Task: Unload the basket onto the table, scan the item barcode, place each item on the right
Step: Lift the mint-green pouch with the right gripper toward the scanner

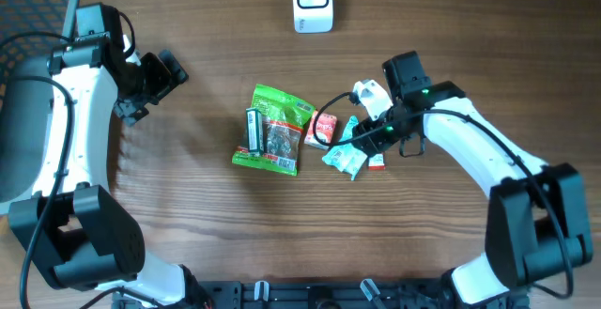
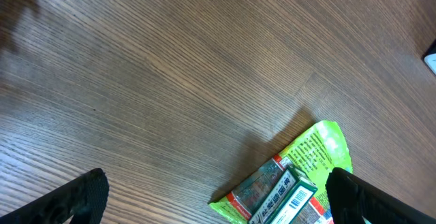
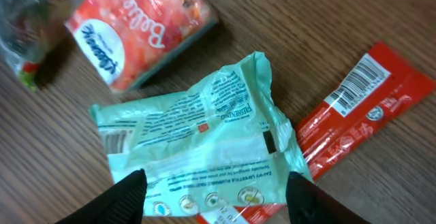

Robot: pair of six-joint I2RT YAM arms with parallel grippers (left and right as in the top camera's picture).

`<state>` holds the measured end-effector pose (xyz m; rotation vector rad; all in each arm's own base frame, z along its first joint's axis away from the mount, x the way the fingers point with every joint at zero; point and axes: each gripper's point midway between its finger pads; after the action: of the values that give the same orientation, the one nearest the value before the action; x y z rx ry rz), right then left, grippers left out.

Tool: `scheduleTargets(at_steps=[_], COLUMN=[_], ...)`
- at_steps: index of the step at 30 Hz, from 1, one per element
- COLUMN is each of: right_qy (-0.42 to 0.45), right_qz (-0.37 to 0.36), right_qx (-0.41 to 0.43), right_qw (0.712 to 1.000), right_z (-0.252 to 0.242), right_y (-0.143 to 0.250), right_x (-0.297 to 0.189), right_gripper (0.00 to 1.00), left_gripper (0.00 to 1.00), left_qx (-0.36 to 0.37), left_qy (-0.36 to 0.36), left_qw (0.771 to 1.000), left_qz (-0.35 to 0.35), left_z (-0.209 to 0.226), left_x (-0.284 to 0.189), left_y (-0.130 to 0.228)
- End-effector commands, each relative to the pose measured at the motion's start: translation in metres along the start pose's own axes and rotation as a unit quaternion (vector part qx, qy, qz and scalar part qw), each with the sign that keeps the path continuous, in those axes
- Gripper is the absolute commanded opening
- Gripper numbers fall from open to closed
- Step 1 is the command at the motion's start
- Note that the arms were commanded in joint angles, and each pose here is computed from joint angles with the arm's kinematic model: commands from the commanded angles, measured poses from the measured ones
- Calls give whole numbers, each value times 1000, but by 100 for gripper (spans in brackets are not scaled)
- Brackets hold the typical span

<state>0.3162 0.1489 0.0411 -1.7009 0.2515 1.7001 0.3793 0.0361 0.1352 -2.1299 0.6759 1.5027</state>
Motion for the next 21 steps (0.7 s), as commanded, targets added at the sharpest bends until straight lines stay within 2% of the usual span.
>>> scheduleTargets(at_steps=[1,5,7,10,13,16,17,20,21], right_qy=[-36,-19,1,7,10,-1,-7,-11,-11], right_qz=[11,49,75,76,72,64,60,68,69], right_qx=[0,20,22,17,15,16,16,18,19], right_qw=[999,998,997,997,997,998,998,997,997], right_z=[8,-2,-10,-12,-14,-10,-8,-6,-6], right_y=[8,23,33,34,31,28,27,31,31], right_x=[20,34,40,41,40,40,40,40,40], right_gripper=[71,85,86,85,74,48,46,50,47], left_gripper=[100,100,100,100,100,100,100,100,100], left_qx=[3,3,3,3,3,3,3,3,3], left_qy=[0,0,0,0,0,0,0,0,0], left_qw=[1000,1000,1000,1000,1000,1000,1000,1000,1000], left_qz=[6,6,6,6,6,6,6,6,6], left_z=[1,1,1,1,1,1,1,1,1], left_x=[4,4,4,4,4,4,4,4,4], left_y=[1,1,1,1,1,1,1,1,1])
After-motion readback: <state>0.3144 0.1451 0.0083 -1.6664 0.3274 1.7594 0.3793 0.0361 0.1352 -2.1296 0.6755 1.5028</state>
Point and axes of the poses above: each gripper's point midway between its finger pads, its own x axis out along the fingers, its own z axis along the line the jaws close on, y = z × x, and after that the axes turned 15 degrees about -x, right-handed
